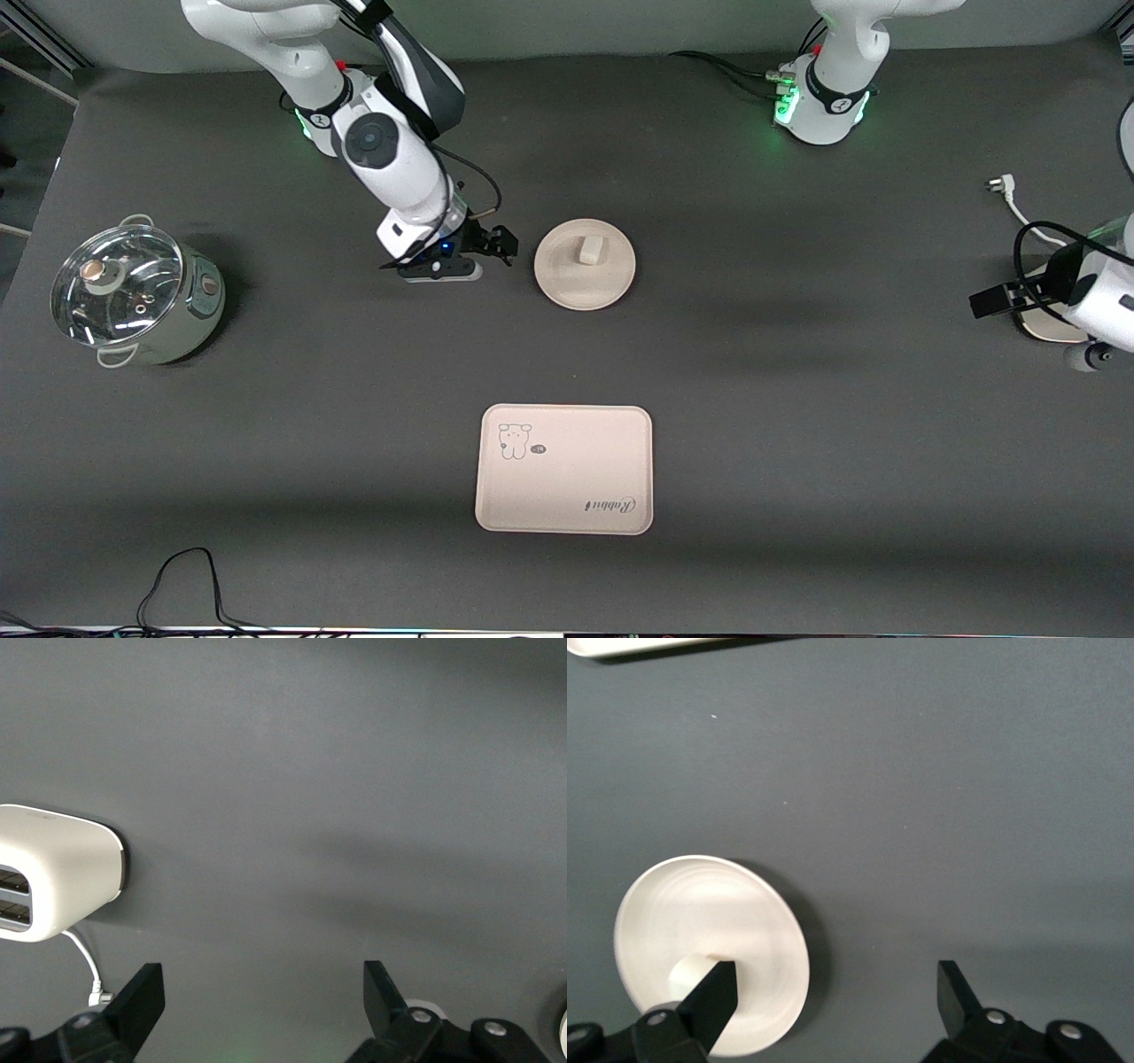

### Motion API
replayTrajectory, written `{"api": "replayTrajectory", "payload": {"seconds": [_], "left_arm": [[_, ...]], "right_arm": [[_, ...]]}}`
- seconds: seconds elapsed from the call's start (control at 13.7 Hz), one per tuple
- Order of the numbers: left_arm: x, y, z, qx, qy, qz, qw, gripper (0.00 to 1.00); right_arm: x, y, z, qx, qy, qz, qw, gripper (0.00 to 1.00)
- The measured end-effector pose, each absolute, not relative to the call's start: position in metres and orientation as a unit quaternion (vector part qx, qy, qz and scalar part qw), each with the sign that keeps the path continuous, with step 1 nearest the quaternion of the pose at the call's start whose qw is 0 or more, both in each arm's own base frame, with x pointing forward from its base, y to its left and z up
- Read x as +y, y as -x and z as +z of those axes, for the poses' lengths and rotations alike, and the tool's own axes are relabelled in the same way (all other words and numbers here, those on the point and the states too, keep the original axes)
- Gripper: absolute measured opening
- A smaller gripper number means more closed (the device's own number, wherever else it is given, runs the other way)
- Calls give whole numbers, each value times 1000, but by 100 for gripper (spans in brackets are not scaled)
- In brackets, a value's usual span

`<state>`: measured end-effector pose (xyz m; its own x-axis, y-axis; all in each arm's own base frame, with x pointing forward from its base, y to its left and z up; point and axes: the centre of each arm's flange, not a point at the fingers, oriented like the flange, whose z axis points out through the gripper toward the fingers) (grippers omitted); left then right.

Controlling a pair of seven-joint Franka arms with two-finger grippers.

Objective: Place bun in plate and plate on tray
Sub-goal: 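Withdraw the left gripper while the right gripper reaches the plate rim, then grasp the plate rim with the right gripper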

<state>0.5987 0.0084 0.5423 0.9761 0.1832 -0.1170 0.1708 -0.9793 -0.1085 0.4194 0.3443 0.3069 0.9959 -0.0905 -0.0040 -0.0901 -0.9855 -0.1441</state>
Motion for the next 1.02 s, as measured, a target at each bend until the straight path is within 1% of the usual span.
{"api": "replayTrajectory", "payload": {"seconds": [0.22, 0.44, 0.66, 0.88, 1.02], "left_arm": [[-15, -597, 547, -76, 995, 56, 24, 100], [-34, -599, 547, -63, 997, 49, 16, 100], [-55, -600, 542, -48, 998, 47, 17, 100], [-56, -601, 540, -46, 998, 48, 17, 100], [-52, -602, 541, -50, 998, 45, 17, 100]], "right_arm": [[364, -407, 268, 46, 997, -19, 51, 100], [379, -394, 238, 52, 997, -24, 49, 100], [401, -381, 232, 51, 997, -20, 56, 100], [411, -371, 229, 48, 997, -25, 53, 100], [414, -366, 221, 42, 998, -32, 47, 98]]}}
